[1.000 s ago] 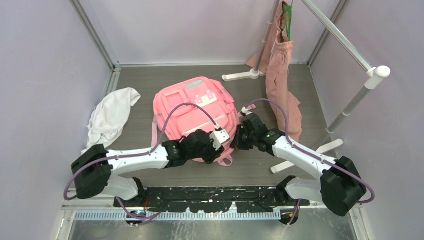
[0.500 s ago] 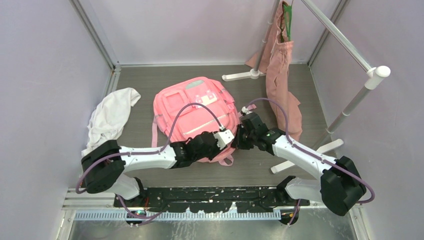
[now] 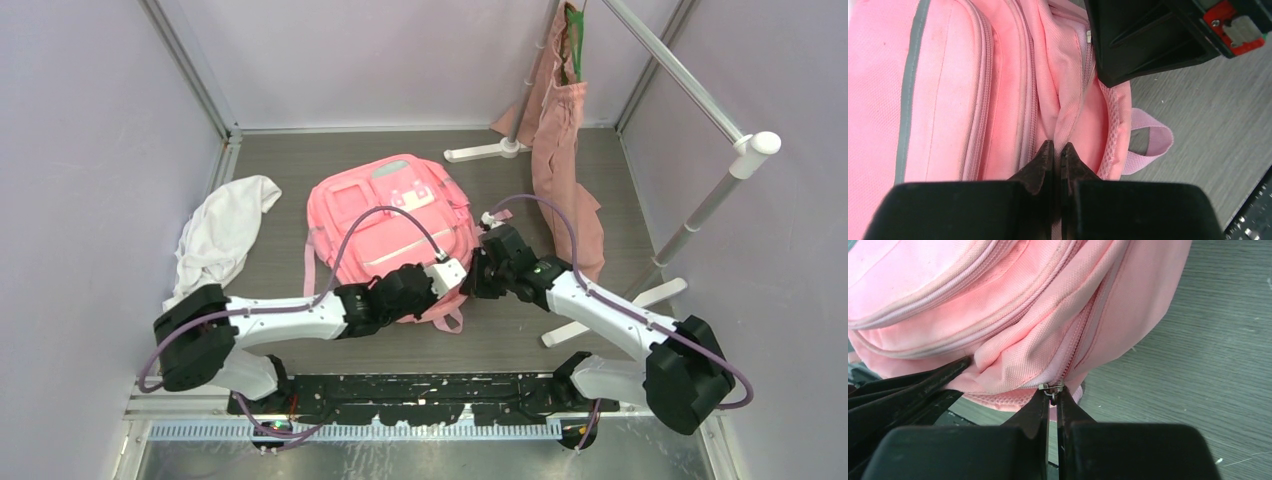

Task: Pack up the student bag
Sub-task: Zip the student bag at the center of the board.

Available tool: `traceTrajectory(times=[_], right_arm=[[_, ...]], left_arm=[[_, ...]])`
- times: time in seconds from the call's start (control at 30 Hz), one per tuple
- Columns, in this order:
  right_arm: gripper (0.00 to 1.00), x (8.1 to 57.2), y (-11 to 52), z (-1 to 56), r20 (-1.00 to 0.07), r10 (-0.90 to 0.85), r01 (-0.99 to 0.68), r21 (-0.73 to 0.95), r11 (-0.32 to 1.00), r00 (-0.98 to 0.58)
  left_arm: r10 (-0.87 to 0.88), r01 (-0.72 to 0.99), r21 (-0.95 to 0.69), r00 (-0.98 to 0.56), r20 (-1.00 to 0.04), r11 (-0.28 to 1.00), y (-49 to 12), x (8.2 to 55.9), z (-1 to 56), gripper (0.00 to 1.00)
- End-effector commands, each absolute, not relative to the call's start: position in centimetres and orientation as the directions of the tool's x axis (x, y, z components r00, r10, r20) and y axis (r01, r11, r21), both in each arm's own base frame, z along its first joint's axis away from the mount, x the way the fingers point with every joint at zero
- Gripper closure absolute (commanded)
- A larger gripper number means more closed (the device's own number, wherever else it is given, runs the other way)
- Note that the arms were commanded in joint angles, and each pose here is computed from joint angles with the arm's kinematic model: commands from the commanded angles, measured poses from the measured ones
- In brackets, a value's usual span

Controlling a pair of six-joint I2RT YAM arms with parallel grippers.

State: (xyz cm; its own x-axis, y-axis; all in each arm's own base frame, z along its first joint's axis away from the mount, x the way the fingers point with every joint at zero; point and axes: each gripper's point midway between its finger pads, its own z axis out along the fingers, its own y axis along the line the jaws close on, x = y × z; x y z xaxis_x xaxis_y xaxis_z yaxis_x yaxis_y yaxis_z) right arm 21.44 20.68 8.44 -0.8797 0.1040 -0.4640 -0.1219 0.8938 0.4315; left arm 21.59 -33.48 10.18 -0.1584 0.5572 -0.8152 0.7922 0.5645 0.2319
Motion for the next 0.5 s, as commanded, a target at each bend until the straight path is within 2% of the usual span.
traceTrajectory(times=[0.0, 0.23, 0.47], right_arm=[[0.99, 21.4, 18.9, 10.0, -0.512, 0.083, -0.132, 0.369, 0.920, -0.855], [0.99, 22.1, 17.3, 9.9, -0.529, 0.087, -0.098, 0.312, 0.945, -0.844], [0.99, 22.7, 16.7, 10.8, -0.542, 0.112, -0.076, 0.312, 0.947, -0.833]], left_arm=[[0.494, 0.719, 0.234, -0.172, -0.852, 0.655, -30.1, 22.3, 14.0, 1.00], [0.358, 0.728, 0.099, -0.210, -0.910, 0.679, -26.7, 19.5, 15.8, 1.00], [0.346, 0.660, 0.087, -0.272, -0.898, 0.746, -22.4, 18.5, 14.2, 1.00]])
